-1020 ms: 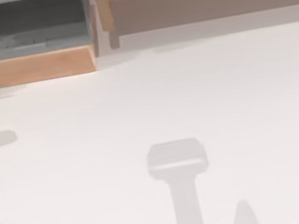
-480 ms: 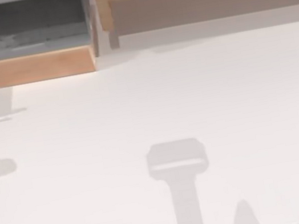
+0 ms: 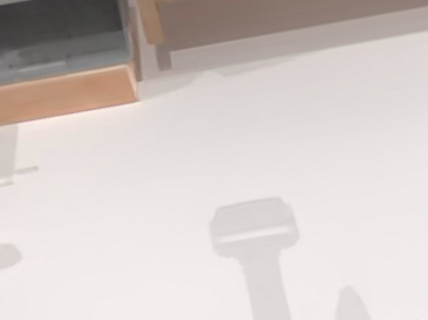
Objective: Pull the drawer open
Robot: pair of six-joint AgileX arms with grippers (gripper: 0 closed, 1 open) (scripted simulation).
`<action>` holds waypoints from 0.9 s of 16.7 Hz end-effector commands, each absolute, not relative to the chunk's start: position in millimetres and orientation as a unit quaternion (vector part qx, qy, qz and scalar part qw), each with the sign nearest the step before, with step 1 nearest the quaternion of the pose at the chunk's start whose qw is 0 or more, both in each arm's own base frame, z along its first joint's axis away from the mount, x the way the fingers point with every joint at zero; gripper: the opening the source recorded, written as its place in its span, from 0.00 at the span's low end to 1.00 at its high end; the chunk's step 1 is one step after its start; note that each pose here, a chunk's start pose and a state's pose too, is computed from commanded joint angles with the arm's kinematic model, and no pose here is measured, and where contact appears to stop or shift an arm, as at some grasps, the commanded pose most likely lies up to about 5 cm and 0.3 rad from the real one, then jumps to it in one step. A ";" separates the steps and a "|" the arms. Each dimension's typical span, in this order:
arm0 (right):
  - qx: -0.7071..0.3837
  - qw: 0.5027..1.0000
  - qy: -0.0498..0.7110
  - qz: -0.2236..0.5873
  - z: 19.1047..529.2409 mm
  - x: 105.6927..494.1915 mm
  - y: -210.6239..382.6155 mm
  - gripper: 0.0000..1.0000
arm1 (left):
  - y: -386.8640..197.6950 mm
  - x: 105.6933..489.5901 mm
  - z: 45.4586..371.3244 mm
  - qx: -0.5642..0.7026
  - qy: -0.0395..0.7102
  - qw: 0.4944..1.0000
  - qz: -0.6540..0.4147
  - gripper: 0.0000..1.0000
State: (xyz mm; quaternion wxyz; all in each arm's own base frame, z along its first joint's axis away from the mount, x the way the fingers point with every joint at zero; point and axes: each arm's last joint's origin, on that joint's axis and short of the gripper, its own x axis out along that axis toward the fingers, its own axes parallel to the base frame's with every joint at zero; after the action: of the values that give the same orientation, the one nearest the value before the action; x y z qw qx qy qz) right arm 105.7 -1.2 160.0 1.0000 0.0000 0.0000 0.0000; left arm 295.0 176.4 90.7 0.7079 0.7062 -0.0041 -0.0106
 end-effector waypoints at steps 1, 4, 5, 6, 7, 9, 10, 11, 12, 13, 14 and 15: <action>0.000 1.000 0.000 0.000 160.0 105.7 -1.2 1.00 | 177.2 286.9 90.4 0.706 -0.004 0.708 -0.011 0.00; 0.000 1.000 0.000 0.000 160.0 105.7 -1.2 1.00 | 172.1 258.6 83.9 0.698 0.006 0.716 -0.022 0.00; 0.000 1.000 0.000 0.000 160.0 105.7 -1.2 1.00 | 172.7 250.9 85.1 0.699 0.004 0.715 -0.020 0.00; 0.000 1.000 0.000 0.000 160.0 105.7 -1.2 1.00 | 173.7 246.1 86.9 0.701 0.002 0.713 -0.017 0.00; 0.000 1.000 0.000 0.000 160.0 105.7 -1.2 1.00 | 173.9 245.0 87.6 0.702 0.001 0.712 -0.016 0.00; 0.000 1.000 0.000 0.000 160.0 105.7 -1.2 1.00 | 173.9 245.0 87.6 0.702 0.001 0.712 -0.016 0.00; 0.000 1.000 0.000 0.000 160.0 105.7 -1.2 1.00 | 173.9 245.0 87.6 0.702 0.001 0.712 -0.016 0.00; 0.000 1.000 0.000 0.000 160.0 105.7 -1.2 1.00 | 173.9 245.0 87.6 0.702 0.001 0.712 -0.016 0.08; 0.000 1.000 0.000 0.000 160.0 105.7 -1.2 1.00 | 173.9 245.0 87.6 0.702 0.001 0.712 -0.016 0.15; 0.000 1.000 0.000 0.000 160.0 105.7 -1.2 1.00 | 173.9 245.0 87.6 0.702 0.001 0.712 -0.016 0.23; 0.000 1.000 0.000 0.000 160.0 105.7 -1.2 1.00 | 173.9 245.0 87.6 0.702 0.001 0.712 -0.016 0.30; 0.000 1.000 0.000 0.000 160.0 105.7 -1.2 1.00 | 173.9 245.0 87.6 0.702 0.001 0.712 -0.016 0.38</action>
State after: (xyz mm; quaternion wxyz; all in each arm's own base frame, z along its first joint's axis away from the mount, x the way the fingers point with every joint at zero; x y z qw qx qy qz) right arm 105.7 -1.2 160.0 1.0000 0.0000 0.0000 0.0000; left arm 245.0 173.9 87.6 0.7121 0.7019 0.0009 -0.0160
